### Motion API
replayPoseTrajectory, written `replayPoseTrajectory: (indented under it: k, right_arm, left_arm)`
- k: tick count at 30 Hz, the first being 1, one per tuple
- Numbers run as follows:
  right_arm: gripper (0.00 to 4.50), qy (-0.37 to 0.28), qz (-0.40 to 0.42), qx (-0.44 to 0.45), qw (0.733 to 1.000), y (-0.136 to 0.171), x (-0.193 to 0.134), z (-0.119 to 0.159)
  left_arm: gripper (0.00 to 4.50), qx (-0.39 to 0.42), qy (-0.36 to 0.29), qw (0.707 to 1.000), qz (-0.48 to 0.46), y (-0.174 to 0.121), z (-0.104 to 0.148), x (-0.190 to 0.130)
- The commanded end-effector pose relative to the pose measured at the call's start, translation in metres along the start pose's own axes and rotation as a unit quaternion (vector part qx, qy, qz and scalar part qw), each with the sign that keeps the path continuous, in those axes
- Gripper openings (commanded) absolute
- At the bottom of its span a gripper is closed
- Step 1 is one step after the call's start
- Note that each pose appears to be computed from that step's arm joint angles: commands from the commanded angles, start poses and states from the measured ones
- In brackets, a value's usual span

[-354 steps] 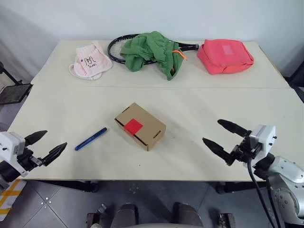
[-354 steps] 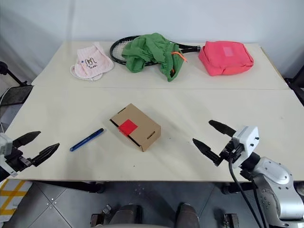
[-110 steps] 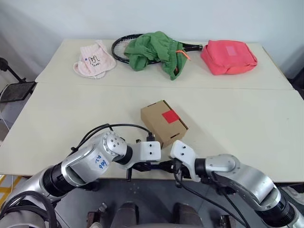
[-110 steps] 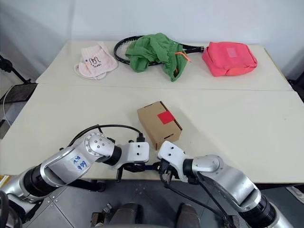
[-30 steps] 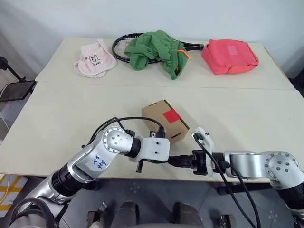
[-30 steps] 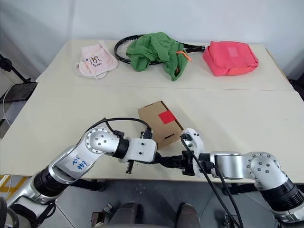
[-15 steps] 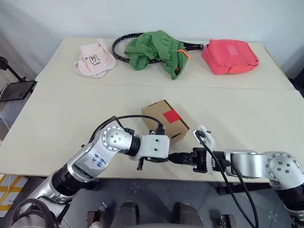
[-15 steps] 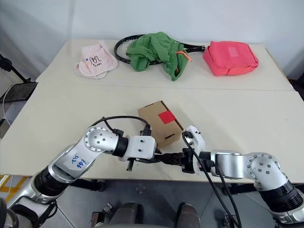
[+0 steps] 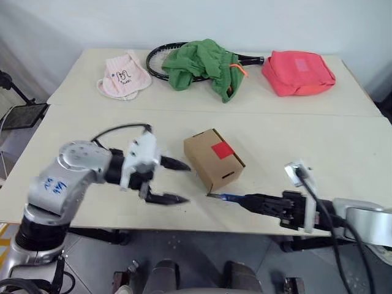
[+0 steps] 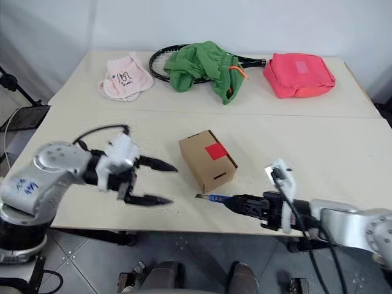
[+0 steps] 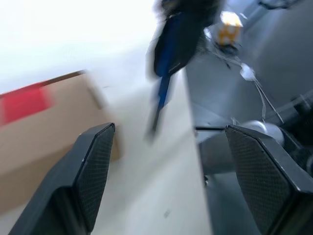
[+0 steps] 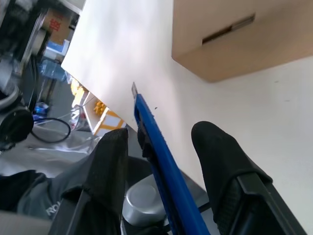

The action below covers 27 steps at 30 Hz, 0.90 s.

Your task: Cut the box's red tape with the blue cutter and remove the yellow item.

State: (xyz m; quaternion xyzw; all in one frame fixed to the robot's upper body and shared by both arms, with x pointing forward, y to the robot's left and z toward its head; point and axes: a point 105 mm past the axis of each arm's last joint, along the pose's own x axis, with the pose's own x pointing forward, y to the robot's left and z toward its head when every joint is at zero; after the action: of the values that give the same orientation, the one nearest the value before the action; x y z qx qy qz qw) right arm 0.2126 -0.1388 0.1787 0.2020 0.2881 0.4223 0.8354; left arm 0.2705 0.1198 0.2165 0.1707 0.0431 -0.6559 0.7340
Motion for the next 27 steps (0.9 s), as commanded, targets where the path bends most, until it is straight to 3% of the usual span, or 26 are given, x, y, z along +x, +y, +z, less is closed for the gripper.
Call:
replayPoseTrajectory:
  k: [1, 5, 7, 11, 14, 15, 20, 23, 27]
  right_arm:
    - [1.88, -0.044, -0.017, -0.092, 0.995, 0.015, -0.016, 0.020]
    - [1.88, -0.092, -0.039, -0.249, 0.963, 0.029, -0.028, 0.032]
    - [1.88, -0.104, -0.054, -0.290, 0.950, 0.028, -0.030, 0.033]
    - [1.88, -0.132, -0.074, -0.338, 0.929, 0.024, -0.031, 0.033]
    - [1.88, -0.121, -0.064, -0.338, 0.931, 0.022, -0.026, 0.025]
    - [1.88, -0.108, -0.047, -0.323, 0.939, 0.023, -0.023, 0.019]
    - [1.88, -0.088, 0.026, -0.206, 0.974, 0.031, -0.006, 0.013]
    - [1.88, -0.075, 0.060, -0.094, 0.991, 0.034, 0.005, 0.019]
    - [1.88, -0.040, 0.061, -0.020, 0.997, 0.027, 0.026, 0.018]
  left_arm:
    - [3.82, 0.001, -0.040, 0.999, 0.024, 0.019, 0.003, -0.003]
    - [3.00, 0.005, -0.037, 0.999, 0.024, 0.031, -0.013, 0.007]
    - [2.35, 0.004, -0.040, 0.999, 0.023, 0.034, -0.016, 0.012]
    - [1.06, 0.011, -0.054, 0.998, 0.021, 0.039, -0.015, 0.026]
    - [0.12, 0.021, -0.059, 0.998, 0.025, 0.042, -0.012, 0.031]
    - [0.00, 0.035, -0.062, 0.997, 0.024, 0.041, -0.008, 0.032]
    - [0.00, 0.139, -0.048, 0.988, 0.051, 0.040, 0.009, 0.024]
    - [0.57, 0.210, -0.012, 0.977, 0.041, 0.028, 0.011, 0.020]
    - [1.82, 0.274, -0.007, 0.961, 0.034, 0.011, 0.024, 0.025]
